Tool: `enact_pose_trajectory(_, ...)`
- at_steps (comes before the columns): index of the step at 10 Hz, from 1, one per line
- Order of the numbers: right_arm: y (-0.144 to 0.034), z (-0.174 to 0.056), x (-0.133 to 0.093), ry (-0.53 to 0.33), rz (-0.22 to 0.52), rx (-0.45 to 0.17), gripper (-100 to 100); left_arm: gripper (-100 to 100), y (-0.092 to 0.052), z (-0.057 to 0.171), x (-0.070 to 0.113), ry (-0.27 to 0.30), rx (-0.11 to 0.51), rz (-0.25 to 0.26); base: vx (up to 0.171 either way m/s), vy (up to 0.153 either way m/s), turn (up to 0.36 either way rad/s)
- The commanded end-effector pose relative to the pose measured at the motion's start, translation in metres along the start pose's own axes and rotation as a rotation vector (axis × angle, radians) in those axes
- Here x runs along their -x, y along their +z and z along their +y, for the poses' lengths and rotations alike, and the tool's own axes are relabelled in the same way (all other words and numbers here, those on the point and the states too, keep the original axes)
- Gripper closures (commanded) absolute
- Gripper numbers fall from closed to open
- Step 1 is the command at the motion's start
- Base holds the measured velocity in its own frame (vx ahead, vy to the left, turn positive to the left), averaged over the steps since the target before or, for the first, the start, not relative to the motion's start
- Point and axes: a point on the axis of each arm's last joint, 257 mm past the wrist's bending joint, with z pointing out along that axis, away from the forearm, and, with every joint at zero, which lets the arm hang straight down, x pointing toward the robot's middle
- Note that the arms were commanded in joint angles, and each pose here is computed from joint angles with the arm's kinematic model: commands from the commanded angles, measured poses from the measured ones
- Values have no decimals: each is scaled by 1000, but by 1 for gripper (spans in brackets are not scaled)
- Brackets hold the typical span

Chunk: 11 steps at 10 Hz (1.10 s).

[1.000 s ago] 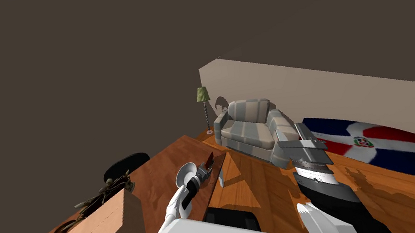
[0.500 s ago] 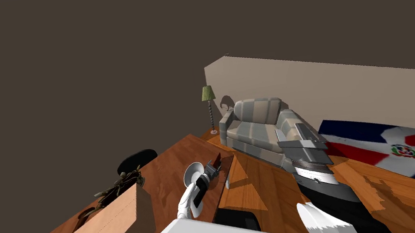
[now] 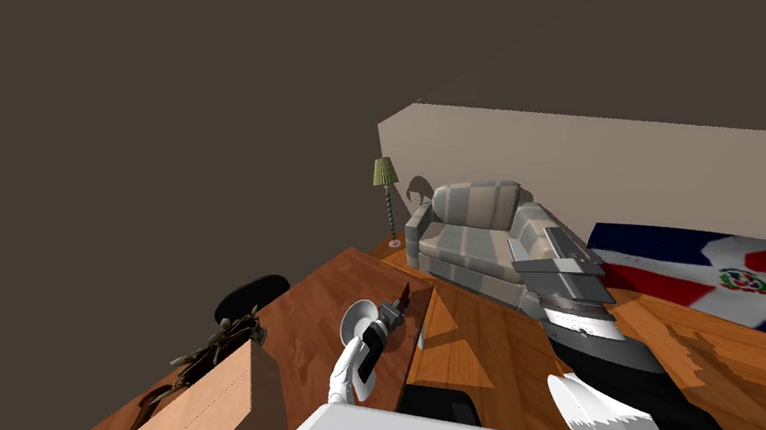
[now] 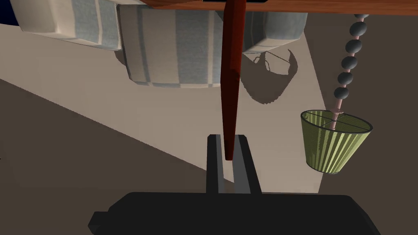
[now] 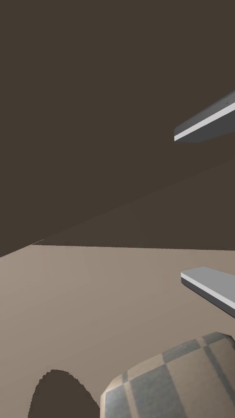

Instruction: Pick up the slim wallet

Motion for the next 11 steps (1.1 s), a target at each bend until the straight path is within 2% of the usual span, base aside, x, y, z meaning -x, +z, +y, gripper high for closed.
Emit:
enact_pose_trajectory(1, 0, 0, 0, 0, 0, 0, 0, 100, 0, 0, 0, 0, 0, 0, 0, 0, 0)
enact_pose_trajectory(2, 0, 0, 0, 0, 0, 0, 0, 0, 0, 0, 0, 0, 0, 0, 0, 0, 0)
enact_pose_trajectory(3, 0, 0, 0, 0, 0, 0, 0, 100, -18, 29, -16, -16, 19, 15, -50, -121, -294)
enact_pose_trajectory(4, 0, 0, 0, 0, 0, 0, 0, 100, -24, 38, -21, -19, 21, 21, -57, -150, -123)
enact_pose_trajectory(6, 0, 0, 0, 0, 0, 0, 0, 100, -25, 38, -24, -21, 21, 27, -10, -63, 25)
enact_pose_trajectory(7, 0, 0, 0, 0, 0, 0, 0, 100, -41, 62, -31, -29, 35, 29, -17, -78, -176)
enact_pose_trajectory(8, 0, 0, 0, 0, 0, 0, 0, 100, -42, 62, -35, -33, 36, 36, -22, -74, -94)
enact_pose_trajectory(9, 0, 0, 0, 0, 0, 0, 0, 100, -57, 84, -41, -48, 51, 34, -26, -101, -208)
enact_pose_trajectory(10, 0, 0, 0, 0, 0, 0, 0, 100, -60, 88, -44, -43, 54, 43, -32, -89, -54)
enact_pose_trajectory(11, 0, 0, 0, 0, 0, 0, 0, 100, -75, 109, -46, -57, 73, 34, -49, -137, -145)
